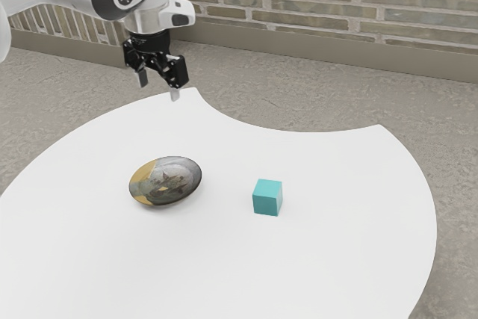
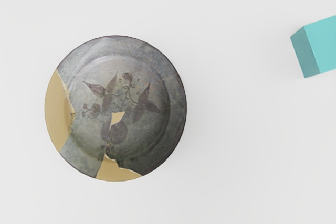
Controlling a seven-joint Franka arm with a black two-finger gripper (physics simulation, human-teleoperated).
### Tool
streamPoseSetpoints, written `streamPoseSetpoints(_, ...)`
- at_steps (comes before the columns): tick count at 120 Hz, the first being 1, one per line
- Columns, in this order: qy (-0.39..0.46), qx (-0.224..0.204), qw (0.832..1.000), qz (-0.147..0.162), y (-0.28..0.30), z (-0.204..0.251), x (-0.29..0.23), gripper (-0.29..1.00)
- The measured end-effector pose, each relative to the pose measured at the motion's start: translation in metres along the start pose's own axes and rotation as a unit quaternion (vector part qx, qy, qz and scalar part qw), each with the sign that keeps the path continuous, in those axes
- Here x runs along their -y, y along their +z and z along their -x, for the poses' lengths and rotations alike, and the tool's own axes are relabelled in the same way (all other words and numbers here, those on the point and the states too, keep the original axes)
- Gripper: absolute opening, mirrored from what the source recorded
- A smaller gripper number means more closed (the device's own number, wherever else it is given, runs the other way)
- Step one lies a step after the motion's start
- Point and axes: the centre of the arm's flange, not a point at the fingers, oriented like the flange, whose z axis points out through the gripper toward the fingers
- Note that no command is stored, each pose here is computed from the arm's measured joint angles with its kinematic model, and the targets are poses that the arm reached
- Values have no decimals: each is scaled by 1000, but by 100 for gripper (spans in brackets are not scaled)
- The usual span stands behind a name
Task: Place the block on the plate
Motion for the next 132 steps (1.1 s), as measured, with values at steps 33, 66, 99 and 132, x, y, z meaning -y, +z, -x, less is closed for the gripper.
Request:
streamPoseSetpoints(33, 11, 11, 1000, -6, 87, -84, -44, 70)
streamPoseSetpoints(66, -46, 19, 997, 53, 193, -134, -92, 70)
streamPoseSetpoints(99, -85, 17, 993, 79, 244, -140, -157, 70)
streamPoseSetpoints(132, -140, 30, 985, 97, 275, -140, -157, 70)
